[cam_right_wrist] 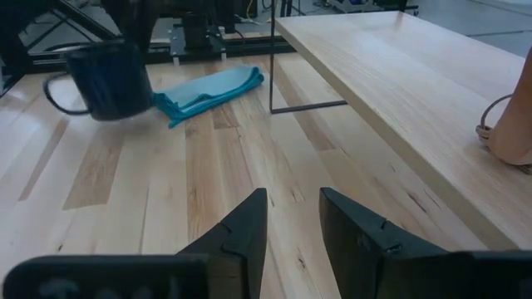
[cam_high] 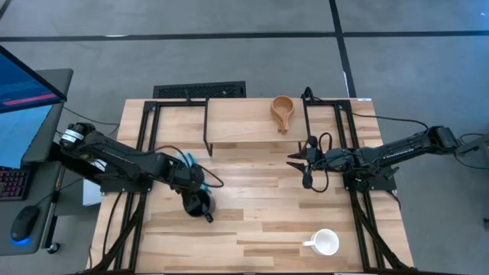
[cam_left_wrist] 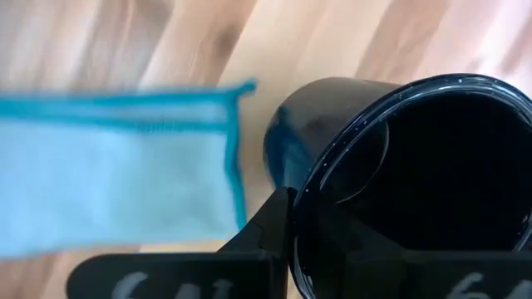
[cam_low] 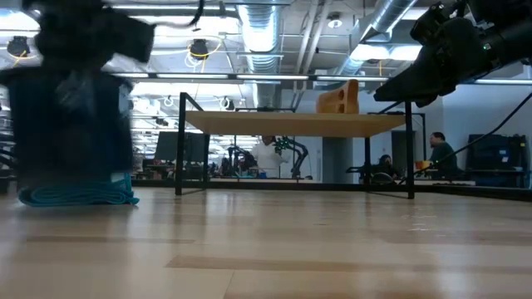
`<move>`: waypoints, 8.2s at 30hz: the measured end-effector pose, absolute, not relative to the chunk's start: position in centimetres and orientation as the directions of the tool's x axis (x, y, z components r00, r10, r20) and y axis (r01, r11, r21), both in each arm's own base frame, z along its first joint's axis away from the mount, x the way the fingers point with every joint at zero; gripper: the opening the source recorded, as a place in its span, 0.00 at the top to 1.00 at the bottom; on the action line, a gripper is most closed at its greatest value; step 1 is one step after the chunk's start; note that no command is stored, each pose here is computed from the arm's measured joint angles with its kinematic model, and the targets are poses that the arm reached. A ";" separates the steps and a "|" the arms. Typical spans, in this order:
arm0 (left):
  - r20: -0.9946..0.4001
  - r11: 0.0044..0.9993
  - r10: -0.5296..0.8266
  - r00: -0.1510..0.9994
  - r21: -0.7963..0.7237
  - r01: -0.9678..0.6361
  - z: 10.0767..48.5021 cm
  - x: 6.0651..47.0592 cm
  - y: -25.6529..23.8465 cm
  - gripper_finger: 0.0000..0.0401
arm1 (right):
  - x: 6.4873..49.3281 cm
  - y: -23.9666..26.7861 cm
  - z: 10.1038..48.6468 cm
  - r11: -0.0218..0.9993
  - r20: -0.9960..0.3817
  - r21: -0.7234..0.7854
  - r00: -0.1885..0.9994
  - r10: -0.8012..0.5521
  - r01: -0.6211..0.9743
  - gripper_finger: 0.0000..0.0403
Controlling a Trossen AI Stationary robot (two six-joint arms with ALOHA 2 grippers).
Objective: Stack small to large cups/mugs on shelf
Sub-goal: Put the black mug on the shelf
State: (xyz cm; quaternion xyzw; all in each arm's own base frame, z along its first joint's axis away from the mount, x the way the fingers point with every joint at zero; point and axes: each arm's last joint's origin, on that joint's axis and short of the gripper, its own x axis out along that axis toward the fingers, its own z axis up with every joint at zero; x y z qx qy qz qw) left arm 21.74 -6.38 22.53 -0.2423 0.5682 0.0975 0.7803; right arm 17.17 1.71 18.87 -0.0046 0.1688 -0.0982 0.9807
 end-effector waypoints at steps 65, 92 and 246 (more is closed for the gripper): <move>-0.845 0.962 0.272 0.460 0.220 -0.164 41.7 33.6 16.0 0.98 | 17.2 1.8 18.9 0.971 -0.331 0.080 0.925 -0.187 0.225 0.67; -0.877 0.975 0.219 0.428 0.179 -0.132 37.7 36.7 18.3 0.98 | 17.1 1.9 18.8 0.971 -0.336 0.079 0.923 -0.187 0.225 0.67; -0.808 0.967 0.256 0.530 0.212 -0.143 36.6 39.2 19.0 0.69 | 17.1 1.8 18.7 0.972 -0.344 0.067 0.920 -0.187 0.223 0.67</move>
